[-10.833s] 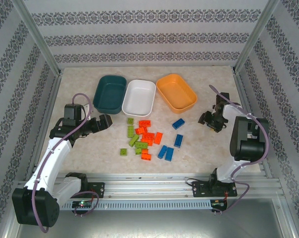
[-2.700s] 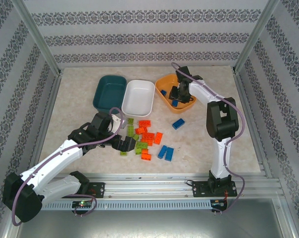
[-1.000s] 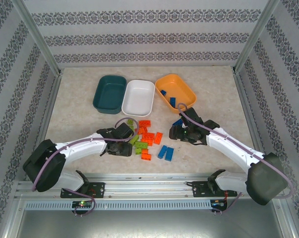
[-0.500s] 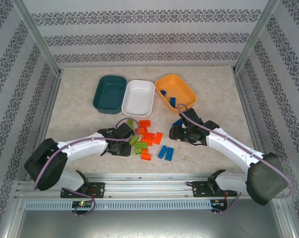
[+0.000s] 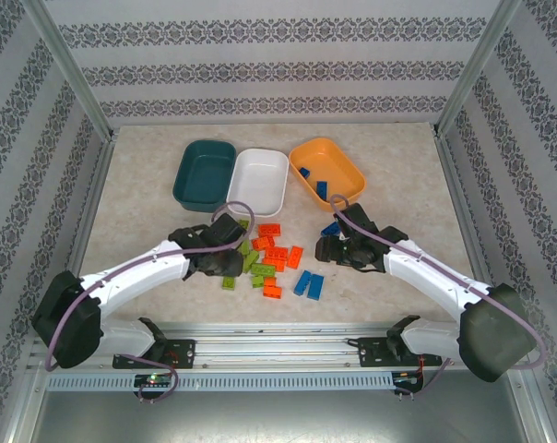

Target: Sort the legos into containers by color

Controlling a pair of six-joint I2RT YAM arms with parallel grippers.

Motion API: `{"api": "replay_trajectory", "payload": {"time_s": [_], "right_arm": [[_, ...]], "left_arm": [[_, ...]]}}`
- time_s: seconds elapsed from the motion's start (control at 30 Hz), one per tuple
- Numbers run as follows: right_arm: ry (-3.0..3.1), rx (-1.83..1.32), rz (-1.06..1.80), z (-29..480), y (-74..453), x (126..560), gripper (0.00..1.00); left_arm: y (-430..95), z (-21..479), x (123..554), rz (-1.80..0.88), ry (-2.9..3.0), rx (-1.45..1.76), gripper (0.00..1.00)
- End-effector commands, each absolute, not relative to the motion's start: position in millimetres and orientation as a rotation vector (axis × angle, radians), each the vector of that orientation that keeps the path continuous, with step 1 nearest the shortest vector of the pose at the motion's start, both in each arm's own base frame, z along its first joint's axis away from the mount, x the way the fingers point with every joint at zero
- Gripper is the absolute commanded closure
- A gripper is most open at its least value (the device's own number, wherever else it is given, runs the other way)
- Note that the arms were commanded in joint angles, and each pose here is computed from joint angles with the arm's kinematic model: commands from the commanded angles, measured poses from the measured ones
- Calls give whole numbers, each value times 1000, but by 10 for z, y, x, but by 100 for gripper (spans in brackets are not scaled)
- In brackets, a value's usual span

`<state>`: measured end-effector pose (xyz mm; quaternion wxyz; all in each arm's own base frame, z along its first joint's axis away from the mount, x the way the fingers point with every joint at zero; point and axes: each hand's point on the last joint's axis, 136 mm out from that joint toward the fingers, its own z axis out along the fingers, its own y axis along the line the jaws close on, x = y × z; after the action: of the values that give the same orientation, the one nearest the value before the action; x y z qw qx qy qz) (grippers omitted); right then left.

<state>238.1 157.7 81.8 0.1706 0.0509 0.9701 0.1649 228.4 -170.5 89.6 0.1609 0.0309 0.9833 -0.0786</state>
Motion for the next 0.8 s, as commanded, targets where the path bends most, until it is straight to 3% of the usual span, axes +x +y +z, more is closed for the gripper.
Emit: {"api": "replay_trajectory", "payload": {"time_s": [0.0, 0.13, 0.2, 0.33, 0.57, 0.77], "right_arm": [[2750, 151, 479, 802, 1599, 2340, 35], [2753, 151, 479, 792, 1589, 2310, 35], [2755, 149, 471, 792, 1571, 2290, 35], [2749, 159, 454, 766, 1517, 2257, 34], [2770, 164, 478, 664, 1597, 2291, 34], [2775, 166, 512, 620, 1686, 2297, 34]], "left_arm": [[-1418, 1121, 2454, -131, 2793, 85, 59], [-1199, 1379, 2787, -161, 2764, 4, 60], [-1230, 1405, 2809, -167, 2788, 36, 53], [-1413, 1179, 2537, -204, 2863, 95, 43], [-1576, 588, 1939, -278, 2953, 82, 39], [-1688, 376, 1811, -287, 2971, 100, 36]]}}
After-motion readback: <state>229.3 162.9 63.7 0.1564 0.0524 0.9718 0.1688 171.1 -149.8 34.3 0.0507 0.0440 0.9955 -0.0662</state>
